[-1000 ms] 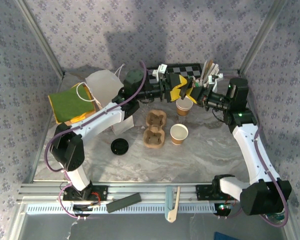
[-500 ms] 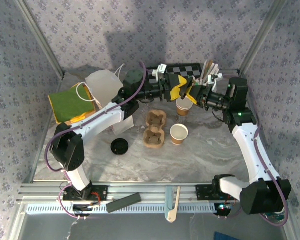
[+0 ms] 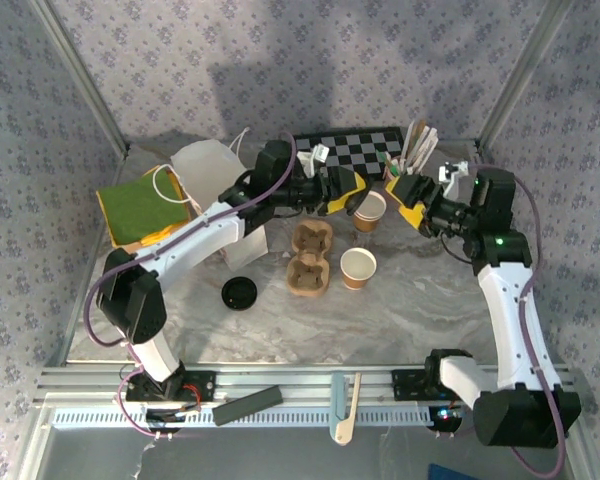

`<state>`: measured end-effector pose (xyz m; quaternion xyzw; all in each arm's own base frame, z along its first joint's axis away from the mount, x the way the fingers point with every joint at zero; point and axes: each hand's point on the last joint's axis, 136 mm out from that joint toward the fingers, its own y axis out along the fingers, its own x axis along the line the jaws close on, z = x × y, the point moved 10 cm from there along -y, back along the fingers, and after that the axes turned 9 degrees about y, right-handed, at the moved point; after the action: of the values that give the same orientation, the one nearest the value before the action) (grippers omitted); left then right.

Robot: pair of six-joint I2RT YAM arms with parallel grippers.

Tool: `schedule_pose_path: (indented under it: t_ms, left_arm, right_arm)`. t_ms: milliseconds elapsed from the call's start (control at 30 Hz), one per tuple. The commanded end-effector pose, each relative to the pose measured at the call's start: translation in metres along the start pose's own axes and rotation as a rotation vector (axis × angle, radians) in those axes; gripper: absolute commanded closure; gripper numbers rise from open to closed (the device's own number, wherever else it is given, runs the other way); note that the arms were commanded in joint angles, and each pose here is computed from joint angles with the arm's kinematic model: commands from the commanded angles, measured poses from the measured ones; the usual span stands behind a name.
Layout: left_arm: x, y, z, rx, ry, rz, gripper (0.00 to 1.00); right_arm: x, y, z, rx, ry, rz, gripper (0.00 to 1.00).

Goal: Pack the takeout coffee

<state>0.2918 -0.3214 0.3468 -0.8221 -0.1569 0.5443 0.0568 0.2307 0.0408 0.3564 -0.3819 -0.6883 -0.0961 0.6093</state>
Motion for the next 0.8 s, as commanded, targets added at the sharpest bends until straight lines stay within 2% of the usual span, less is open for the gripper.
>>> schedule_pose_path:
  t_ms: [0,267,467,633,767]
  left_arm:
    - [-0.015,-0.016,0.005,0.023,0.165,-0.163,0.37]
    - [-0.006,0.002,0.031,0.125,0.390,-0.480,0.37]
    - [0.002,0.024,0.053,0.221,0.571,-0.683,0.37]
    - [0.004,0.040,0.071,0.255,0.709,-0.784,0.38]
    - [0.012,0.054,0.086,0.279,0.779,-0.813,0.38]
  right_arm:
    - [-0.007,-0.019,0.011,-0.058,-0.046,0.152,0.00]
    - [-0.026,-0.033,0.025,-0.118,-0.073,0.339,0.00]
    - [-0.047,-0.034,0.037,-0.121,-0.047,0.414,0.00]
    - [-0.058,-0.034,0.044,-0.108,-0.048,0.460,0.00]
    - [-0.064,-0.032,0.048,-0.094,-0.048,0.471,0.00]
